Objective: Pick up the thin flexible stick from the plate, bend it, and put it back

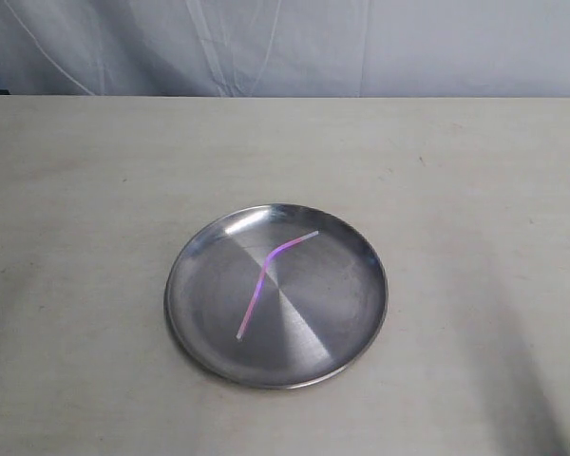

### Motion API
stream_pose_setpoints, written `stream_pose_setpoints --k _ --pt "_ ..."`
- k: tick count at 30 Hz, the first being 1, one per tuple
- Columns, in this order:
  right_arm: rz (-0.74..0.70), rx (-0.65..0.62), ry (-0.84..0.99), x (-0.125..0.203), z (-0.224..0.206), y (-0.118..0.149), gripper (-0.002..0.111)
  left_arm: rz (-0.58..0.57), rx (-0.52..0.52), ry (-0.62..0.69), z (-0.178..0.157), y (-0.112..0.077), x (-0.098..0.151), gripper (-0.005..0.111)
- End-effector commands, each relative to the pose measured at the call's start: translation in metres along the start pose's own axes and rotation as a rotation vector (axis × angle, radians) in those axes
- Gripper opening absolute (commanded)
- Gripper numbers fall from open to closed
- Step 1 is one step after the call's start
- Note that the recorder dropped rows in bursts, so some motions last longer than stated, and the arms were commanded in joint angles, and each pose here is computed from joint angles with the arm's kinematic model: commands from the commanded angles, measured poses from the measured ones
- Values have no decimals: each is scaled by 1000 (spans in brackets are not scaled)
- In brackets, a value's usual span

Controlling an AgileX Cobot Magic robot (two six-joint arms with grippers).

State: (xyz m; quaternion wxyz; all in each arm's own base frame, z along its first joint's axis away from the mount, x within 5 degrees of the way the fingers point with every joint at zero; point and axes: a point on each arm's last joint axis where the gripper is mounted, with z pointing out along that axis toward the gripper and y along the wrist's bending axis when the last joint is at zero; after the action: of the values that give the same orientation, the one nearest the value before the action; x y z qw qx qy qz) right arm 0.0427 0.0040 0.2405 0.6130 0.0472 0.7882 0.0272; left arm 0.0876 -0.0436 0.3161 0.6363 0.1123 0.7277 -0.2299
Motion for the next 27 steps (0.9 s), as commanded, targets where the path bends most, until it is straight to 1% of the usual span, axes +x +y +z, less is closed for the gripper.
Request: stream_pose_setpoints --k 1,6,16,27 --pt "5 42 -35 12 4 -5 0 -6 -7 -6 -1 1 1 0" --pt "1 49 -20 21 9 -7 0 -6 -7 -6 -1 1 1 0" --pt "8 62 37 55 24 -12 0 -6 -7 -6 -1 1 1 0" --pt "14 54 11 54 25 -12 0 -5 -8 -5 -1 1 2 0"
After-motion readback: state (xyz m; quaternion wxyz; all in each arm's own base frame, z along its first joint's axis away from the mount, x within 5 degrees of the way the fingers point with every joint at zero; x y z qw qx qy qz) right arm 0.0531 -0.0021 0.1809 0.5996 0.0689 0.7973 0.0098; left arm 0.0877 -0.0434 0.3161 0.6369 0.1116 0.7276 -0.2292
